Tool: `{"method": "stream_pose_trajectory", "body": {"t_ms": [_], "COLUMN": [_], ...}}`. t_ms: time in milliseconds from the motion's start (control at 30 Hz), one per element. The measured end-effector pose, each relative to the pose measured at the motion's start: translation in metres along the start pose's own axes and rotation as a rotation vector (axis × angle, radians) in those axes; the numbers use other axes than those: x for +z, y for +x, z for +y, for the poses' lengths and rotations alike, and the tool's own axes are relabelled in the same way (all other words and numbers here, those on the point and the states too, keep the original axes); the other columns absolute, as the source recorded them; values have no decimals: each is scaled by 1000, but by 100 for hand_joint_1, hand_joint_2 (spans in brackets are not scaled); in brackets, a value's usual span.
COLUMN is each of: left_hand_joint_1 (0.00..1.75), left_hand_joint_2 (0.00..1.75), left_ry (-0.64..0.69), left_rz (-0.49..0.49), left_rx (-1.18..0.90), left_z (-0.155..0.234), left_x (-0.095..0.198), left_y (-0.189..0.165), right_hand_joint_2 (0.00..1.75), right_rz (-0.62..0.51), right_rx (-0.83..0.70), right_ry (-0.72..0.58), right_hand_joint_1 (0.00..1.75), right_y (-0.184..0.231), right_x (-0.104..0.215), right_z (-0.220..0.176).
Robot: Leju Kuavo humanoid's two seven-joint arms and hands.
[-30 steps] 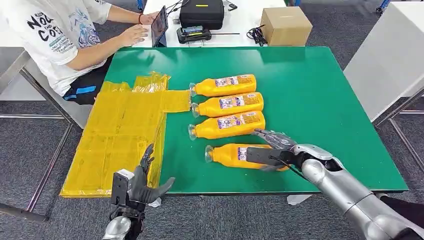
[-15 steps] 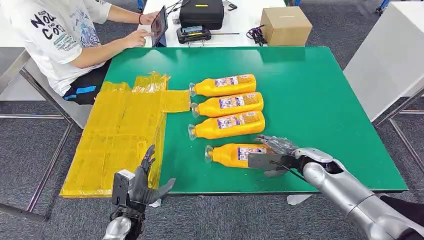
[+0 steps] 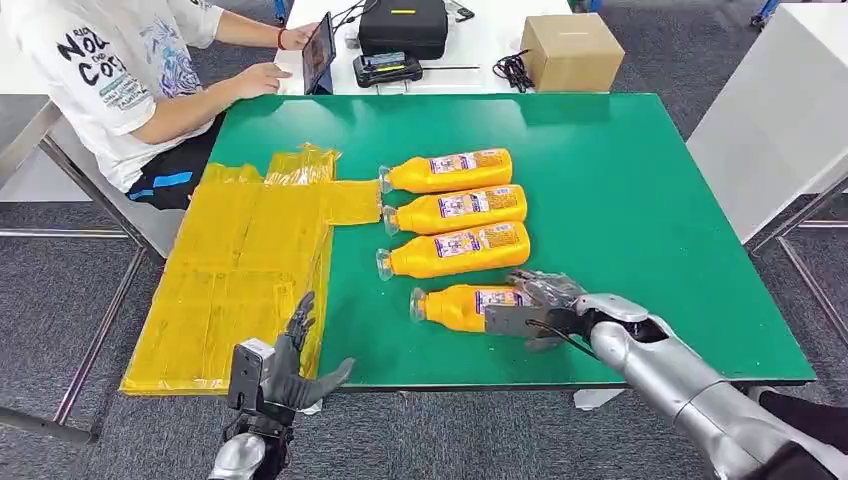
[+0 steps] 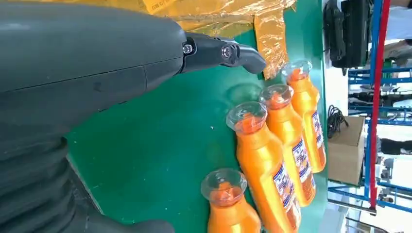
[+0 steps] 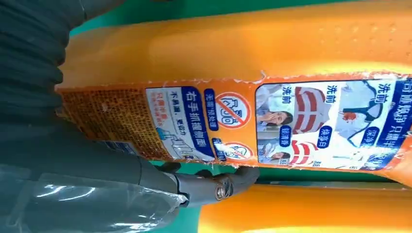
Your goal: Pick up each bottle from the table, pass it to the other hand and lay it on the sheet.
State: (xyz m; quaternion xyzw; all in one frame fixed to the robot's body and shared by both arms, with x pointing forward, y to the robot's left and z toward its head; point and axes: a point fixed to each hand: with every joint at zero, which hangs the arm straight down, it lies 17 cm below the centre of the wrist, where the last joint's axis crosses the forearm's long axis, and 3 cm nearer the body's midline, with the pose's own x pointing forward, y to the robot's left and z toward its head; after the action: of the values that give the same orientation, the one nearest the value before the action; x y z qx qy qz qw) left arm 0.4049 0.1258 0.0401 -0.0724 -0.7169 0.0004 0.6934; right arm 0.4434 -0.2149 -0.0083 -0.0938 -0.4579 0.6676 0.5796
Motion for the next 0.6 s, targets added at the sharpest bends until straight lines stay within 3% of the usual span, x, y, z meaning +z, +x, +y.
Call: {"method": "stream_pose_trajectory", "body": {"t_ms": [133, 167, 200, 233, 267, 600], "left_hand_joint_1": [0, 0, 0, 0, 0, 0], "left_hand_joint_2": [175, 175, 175, 175, 175, 175], "left_ry": [-8, -8, -8, -8, -8, -6], "left_rz": [2, 2, 3, 3, 3, 4], "left_rx": [1, 1, 1, 1, 2, 8], "left_z": [-3, -3, -3, -3, -4, -3], "left_x": [0, 0, 0, 0, 0, -1], "left_y": [0, 0, 0, 0, 0, 0], "right_hand_joint_2": [175, 175, 175, 175, 175, 175], "right_rz": [16, 17, 18, 19, 19, -34], "right_rx": [11, 12, 13, 14, 15, -13], "right_ry": [0, 1, 1, 1, 1, -11], "right_hand_joint_1": [0, 19, 44, 133, 175, 175], "right_y": [-2, -1, -1, -1, -1, 10], "right_x": [-6, -7, -8, -9, -9, -13], "right_z": [0, 0, 0, 0, 0, -1]}}
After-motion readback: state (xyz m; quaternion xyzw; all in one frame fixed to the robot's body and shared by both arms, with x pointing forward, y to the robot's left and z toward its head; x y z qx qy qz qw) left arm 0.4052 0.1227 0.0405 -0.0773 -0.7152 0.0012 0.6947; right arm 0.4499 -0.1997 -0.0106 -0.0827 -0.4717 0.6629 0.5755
